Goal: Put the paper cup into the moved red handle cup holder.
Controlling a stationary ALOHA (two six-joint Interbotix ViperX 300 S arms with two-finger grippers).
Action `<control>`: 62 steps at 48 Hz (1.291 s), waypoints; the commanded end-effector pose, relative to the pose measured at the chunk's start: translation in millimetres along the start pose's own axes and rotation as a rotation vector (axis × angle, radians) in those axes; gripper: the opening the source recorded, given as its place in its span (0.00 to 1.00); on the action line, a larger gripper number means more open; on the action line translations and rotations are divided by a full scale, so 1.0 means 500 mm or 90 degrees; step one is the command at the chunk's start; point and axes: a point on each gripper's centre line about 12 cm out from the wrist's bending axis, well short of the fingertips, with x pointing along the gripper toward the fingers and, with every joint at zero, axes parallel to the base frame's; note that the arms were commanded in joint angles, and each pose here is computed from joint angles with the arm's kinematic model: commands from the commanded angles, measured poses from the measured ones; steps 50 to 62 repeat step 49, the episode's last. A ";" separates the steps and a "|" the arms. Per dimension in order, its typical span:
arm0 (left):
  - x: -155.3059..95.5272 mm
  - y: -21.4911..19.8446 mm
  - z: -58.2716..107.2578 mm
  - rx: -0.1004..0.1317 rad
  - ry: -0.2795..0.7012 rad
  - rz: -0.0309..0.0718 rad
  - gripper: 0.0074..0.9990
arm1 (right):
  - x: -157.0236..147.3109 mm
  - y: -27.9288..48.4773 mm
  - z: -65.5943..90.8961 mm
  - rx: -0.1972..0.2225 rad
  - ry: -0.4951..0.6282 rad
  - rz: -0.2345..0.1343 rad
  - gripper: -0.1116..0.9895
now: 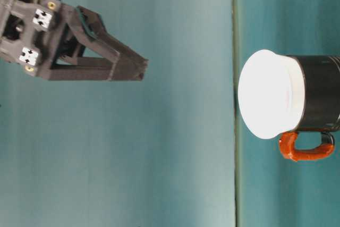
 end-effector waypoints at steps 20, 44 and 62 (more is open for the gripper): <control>-0.007 -0.0010 0.010 0.003 -0.013 -0.001 0.88 | -0.127 0.010 -0.018 -0.006 -0.129 0.028 0.79; -0.009 -0.0010 0.011 0.002 -0.015 0.000 0.88 | -0.123 0.012 -0.035 -0.004 -0.155 0.041 0.80; -0.008 -0.0010 0.010 0.002 -0.014 0.000 0.88 | -0.121 0.011 -0.037 -0.003 -0.151 0.040 0.80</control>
